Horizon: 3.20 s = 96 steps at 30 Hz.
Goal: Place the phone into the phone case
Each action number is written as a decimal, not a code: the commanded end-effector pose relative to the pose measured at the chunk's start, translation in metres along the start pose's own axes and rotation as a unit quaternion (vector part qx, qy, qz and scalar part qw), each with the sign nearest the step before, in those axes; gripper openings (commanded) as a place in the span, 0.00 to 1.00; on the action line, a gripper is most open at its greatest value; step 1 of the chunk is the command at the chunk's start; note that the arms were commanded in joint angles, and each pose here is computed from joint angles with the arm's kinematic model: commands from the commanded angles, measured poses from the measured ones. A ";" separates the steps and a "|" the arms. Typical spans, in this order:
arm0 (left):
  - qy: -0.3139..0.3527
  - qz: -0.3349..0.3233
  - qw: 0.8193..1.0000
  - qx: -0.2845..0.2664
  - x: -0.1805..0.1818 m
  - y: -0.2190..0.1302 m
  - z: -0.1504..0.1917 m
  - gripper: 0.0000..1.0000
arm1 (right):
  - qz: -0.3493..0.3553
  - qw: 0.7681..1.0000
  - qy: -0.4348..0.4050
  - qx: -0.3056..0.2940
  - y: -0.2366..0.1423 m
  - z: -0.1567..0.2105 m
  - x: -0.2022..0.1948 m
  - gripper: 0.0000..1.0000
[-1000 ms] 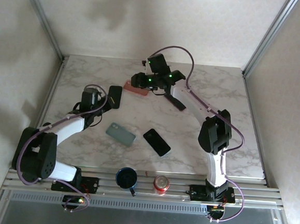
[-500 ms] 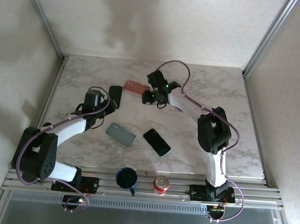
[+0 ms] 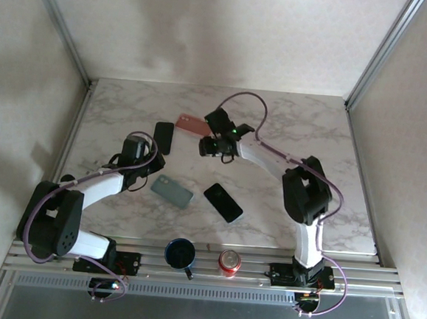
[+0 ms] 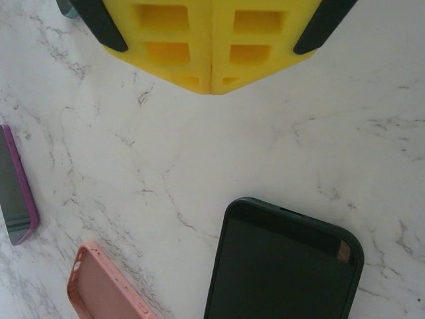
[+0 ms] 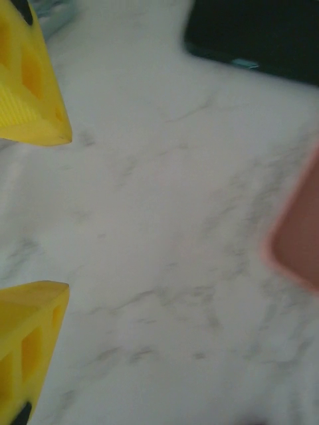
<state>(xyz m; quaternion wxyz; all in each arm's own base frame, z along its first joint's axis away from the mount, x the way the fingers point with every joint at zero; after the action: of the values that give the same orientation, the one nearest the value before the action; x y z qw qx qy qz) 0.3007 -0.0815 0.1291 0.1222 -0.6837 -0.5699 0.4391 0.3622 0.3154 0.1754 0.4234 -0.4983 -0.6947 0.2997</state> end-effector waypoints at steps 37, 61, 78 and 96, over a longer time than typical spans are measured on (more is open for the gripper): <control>-0.020 0.029 0.999 -0.009 -0.004 -0.001 0.006 0.00 | 0.073 0.993 0.086 0.040 0.126 -0.060 -0.031 0.29; -0.024 0.030 0.999 -0.027 -0.002 -0.016 0.012 0.00 | 0.091 0.974 0.200 0.062 0.056 0.026 -0.073 0.02; -0.027 0.035 0.998 -0.042 -0.003 -0.032 0.016 0.00 | 0.014 0.970 0.225 0.086 0.023 0.089 -0.044 0.24; 0.014 0.070 0.996 -0.057 -0.027 -0.025 0.007 0.07 | 0.055 0.996 0.067 -0.027 -0.051 -0.013 -0.119 0.51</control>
<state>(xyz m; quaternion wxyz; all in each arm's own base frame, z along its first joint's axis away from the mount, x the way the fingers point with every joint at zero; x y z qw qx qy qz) 0.2697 -0.0939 0.1446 0.0720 -0.7190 -0.5459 0.4242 0.3576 0.1979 0.1871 0.4822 -0.5631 -0.6331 0.2229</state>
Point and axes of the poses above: each hand's point on the last joint's axis, 136 mm out from that joint toward the fingers, its own y axis out along the fingers, its own x axis along the line the jaws close on, z = x × y, the point moved 8 cm from there along -y, back along the fingers, and after that the axes turned 11 degrees about y, right-handed, at the moved point
